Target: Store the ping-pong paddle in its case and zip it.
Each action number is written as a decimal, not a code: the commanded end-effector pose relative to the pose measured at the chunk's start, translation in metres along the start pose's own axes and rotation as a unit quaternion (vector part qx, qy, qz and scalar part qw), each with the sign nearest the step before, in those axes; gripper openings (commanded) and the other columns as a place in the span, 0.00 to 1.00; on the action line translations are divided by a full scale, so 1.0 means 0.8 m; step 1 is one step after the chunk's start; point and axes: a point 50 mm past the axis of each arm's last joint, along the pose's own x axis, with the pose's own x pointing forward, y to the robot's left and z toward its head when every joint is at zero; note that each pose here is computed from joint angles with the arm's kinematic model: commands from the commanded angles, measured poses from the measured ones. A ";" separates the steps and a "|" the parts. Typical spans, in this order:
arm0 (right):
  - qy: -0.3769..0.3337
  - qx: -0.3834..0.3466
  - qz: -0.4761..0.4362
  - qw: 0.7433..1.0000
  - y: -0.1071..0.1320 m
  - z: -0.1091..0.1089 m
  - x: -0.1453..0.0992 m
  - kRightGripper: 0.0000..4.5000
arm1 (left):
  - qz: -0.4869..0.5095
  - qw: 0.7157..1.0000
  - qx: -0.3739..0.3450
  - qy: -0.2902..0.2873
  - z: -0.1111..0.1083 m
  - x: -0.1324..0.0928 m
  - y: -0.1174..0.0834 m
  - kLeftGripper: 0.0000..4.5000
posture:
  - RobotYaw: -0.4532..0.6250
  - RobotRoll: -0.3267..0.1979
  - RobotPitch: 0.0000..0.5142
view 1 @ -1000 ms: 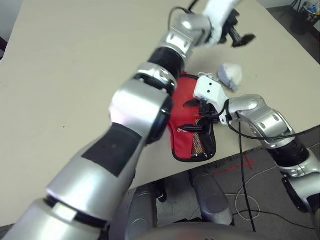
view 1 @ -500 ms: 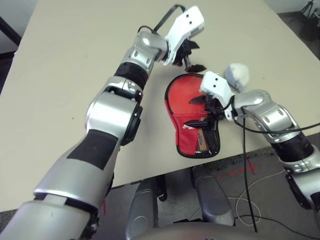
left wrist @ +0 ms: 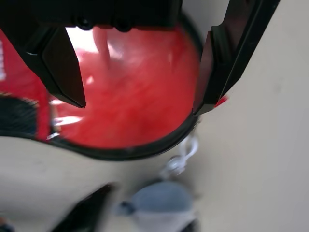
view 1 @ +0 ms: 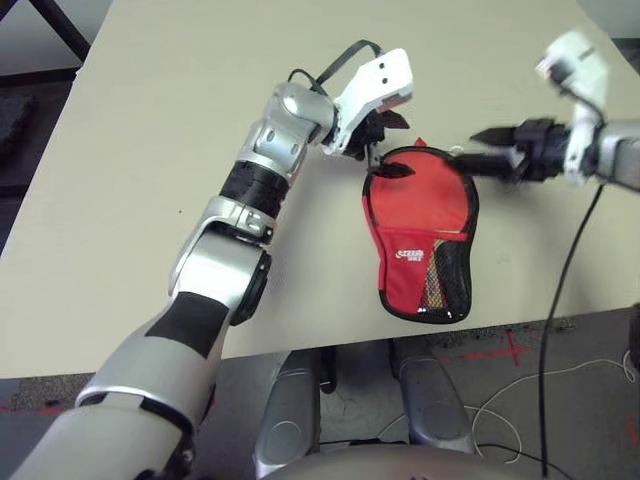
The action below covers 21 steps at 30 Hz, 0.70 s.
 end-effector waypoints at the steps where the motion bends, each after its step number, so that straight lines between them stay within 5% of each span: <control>1: -0.012 -0.013 -0.050 0.999 -0.011 0.005 -0.006 1.00 | -0.041 0.999 0.018 0.016 0.004 0.013 -0.018 0.99 | 0.25 0.62 0.50; 12: 0.024 -0.036 -0.206 0.978 -0.052 -0.013 -0.025 1.00 | -0.087 0.994 0.010 0.069 -0.017 0.032 -0.057 0.99 | 0.25 0.62 0.49; 21: 0.043 -0.021 -0.265 0.963 -0.069 -0.035 -0.029 1.00 | -0.035 0.995 -0.017 0.094 -0.055 0.053 -0.063 0.99 | 0.24 0.62 0.50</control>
